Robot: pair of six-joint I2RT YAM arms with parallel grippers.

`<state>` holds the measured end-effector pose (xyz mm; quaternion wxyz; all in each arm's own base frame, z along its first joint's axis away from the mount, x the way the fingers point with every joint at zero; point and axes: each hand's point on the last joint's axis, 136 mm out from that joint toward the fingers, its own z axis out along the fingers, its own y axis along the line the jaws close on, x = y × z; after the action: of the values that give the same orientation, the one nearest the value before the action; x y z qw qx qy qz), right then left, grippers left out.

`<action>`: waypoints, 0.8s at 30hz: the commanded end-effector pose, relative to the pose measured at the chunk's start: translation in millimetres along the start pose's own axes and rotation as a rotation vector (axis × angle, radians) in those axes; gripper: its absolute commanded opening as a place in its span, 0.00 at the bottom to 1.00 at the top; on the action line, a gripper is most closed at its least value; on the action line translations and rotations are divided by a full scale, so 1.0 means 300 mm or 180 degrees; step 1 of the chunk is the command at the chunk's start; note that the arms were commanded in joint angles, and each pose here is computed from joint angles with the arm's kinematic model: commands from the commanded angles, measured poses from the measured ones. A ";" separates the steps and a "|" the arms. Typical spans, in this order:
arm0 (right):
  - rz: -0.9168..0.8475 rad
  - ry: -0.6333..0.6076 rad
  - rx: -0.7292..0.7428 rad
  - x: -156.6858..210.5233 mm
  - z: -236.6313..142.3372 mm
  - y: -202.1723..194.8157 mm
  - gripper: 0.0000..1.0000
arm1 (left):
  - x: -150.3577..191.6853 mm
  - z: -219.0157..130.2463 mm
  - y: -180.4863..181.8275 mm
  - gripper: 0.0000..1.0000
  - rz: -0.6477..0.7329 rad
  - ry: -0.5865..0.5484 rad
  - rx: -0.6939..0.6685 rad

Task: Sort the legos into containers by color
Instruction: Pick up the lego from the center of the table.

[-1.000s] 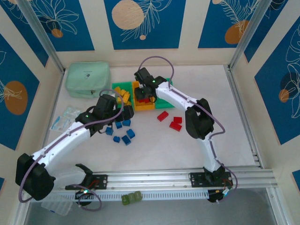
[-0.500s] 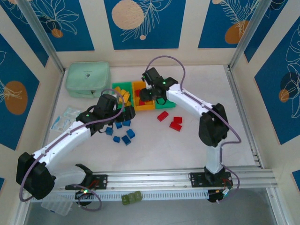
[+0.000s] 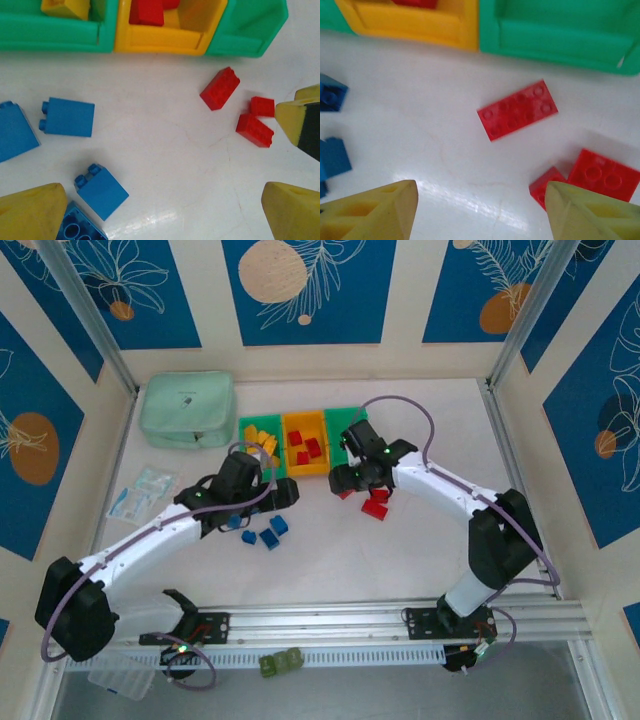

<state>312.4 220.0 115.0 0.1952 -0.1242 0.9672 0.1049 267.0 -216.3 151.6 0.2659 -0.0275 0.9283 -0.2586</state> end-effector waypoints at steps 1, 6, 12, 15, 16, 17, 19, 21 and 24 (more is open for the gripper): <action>0.0072 0.0024 0.0056 0.041 0.010 -0.028 0.70 | 0.008 0.002 -0.021 0.99 -0.0044 -0.0121 0.0073; -0.0026 0.0127 0.0155 0.084 0.072 -0.058 0.74 | 0.025 0.022 -0.033 0.99 -0.0087 -0.0144 0.0088; -0.0254 0.0133 0.0330 0.056 0.131 -0.086 0.80 | 0.031 0.047 -0.049 0.99 -0.0074 -0.0167 0.0058; -0.0291 0.0148 0.0379 0.030 0.158 -0.096 0.82 | 0.036 0.057 -0.049 0.99 -0.0097 -0.0169 0.0033; -0.0325 0.0151 0.0392 0.020 0.168 -0.096 0.83 | 0.036 0.058 -0.047 0.99 -0.0103 -0.0169 0.0027; -0.0345 0.0158 0.0404 0.015 0.178 -0.097 0.83 | 0.035 0.059 -0.048 0.99 -0.0102 -0.0170 0.0023; -0.0397 0.0172 0.0417 0.005 0.200 -0.095 0.85 | 0.036 0.057 -0.044 0.99 -0.0100 -0.0170 0.0003; -0.0434 0.0186 0.0393 -0.004 0.223 -0.088 0.86 | 0.037 0.053 -0.039 0.99 -0.0081 -0.0180 -0.0012; -0.0412 0.0229 0.0411 -0.014 0.258 -0.093 0.86 | 0.039 0.045 -0.024 0.99 -0.0076 -0.0198 -0.0063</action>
<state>339.2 210.7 44.1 0.1677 -0.1698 0.9707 0.0289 263.5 -234.5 136.9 0.2793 -0.0440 0.9241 -0.2570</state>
